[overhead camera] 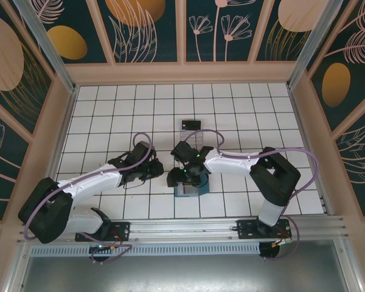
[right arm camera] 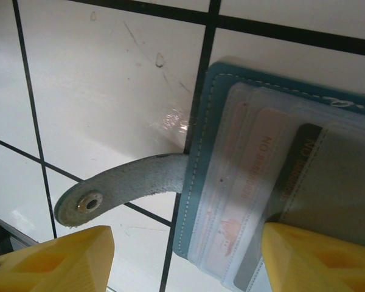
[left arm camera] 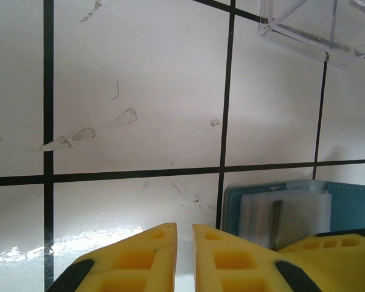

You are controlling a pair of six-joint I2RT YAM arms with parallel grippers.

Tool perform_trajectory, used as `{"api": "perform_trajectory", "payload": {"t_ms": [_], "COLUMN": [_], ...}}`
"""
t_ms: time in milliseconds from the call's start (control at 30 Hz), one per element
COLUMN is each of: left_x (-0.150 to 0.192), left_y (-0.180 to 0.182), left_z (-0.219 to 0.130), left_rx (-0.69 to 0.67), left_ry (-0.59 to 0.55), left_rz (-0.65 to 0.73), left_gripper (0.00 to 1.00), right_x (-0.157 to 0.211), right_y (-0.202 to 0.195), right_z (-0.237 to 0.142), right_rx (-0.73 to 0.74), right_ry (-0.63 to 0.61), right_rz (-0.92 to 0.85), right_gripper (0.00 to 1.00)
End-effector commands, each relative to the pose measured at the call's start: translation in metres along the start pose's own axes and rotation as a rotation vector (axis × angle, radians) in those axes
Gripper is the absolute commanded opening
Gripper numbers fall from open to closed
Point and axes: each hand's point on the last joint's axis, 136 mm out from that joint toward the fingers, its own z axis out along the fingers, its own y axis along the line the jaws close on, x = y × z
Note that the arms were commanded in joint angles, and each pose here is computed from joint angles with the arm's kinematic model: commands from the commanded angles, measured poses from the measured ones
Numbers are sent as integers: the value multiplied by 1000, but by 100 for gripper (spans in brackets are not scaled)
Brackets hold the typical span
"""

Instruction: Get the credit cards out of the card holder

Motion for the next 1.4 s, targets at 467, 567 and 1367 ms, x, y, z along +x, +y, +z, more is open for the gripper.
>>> {"api": "perform_trajectory", "payload": {"t_ms": [467, 567, 1367], "left_x": [-3, -4, -2], "left_y": [-7, -8, -10], "left_z": [0, 1, 6], "left_rx": [11, 13, 20], "left_ry": [12, 13, 38], "left_rz": [22, 24, 41], "left_gripper": [16, 16, 16], "right_x": [11, 11, 12], "right_y": [-41, -47, -87], "right_z": [-20, -24, -33], "right_rx": [178, 223, 558], "right_ry": [-18, -26, -49], "right_rz": [49, 54, 60], "right_gripper": [67, 67, 56]}}
